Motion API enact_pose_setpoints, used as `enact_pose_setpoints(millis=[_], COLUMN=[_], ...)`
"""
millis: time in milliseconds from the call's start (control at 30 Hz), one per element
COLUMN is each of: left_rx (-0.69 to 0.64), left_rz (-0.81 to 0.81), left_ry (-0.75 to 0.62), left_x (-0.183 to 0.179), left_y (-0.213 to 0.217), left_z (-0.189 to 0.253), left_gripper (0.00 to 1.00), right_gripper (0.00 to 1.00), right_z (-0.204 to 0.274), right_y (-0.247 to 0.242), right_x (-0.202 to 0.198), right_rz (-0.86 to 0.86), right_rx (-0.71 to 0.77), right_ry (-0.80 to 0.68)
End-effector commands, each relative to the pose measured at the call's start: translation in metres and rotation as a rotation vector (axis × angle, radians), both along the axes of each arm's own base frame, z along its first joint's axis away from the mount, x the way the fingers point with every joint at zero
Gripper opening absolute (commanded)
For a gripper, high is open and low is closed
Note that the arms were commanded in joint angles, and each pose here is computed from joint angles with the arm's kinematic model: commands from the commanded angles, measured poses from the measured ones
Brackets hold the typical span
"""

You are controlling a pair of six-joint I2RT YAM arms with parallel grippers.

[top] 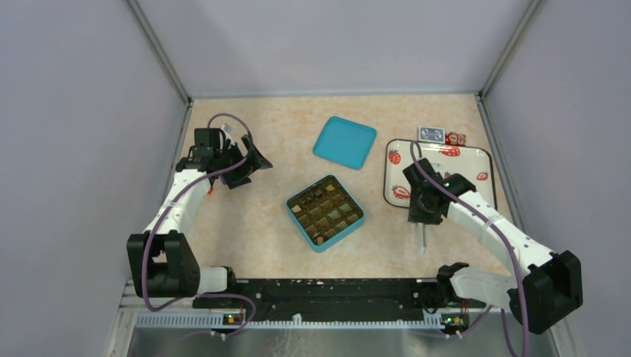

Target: Pack the chocolate

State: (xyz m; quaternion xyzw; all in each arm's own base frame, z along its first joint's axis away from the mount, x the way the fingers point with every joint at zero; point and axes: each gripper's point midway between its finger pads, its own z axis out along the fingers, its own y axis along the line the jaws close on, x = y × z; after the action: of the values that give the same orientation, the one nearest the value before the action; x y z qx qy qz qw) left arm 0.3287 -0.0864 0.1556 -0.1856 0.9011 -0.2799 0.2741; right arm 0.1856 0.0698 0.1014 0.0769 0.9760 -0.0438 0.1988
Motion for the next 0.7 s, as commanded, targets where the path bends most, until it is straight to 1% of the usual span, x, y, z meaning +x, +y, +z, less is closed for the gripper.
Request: enact_pose_setpoints(millis=[0,100,300,400,533,667], left_rx=[0.005,0.006,0.008,0.008,0.01,0.013], left_rz=[-0.004,-0.005,-0.005,-0.005,-0.003,0.0], left_ry=[-0.051,-0.049,-0.053,-0.055,-0.052,-0.052], left_x=[0.005,0.005,0.005,0.006,0.006,0.005], left_y=[0.002,0.002,0.002,0.002,0.002,0.003], left_z=[0.008,0.007,0.009,0.01,0.009,0.009], left_gripper=[0.98,0.98,0.98,0.98,0.98,0.98], right_gripper=[0.33,0.27,0.24,0.22,0.2,0.19], right_z=[0.019,0.024,0.046,0.066,0.093,0.12], right_y=[0.005,0.005,0.006,0.011,0.037,0.078], right_x=[0.012,0.014,0.021,0.028,0.034,0.028], right_rz=[0.007,0.002,-0.005,0.012,0.113,0.285], right_rx=[0.013,0.019,0.036,0.072,0.193,0.349], right_ry=[-0.063,-0.08,-0.142,-0.199,-0.257,-0.324])
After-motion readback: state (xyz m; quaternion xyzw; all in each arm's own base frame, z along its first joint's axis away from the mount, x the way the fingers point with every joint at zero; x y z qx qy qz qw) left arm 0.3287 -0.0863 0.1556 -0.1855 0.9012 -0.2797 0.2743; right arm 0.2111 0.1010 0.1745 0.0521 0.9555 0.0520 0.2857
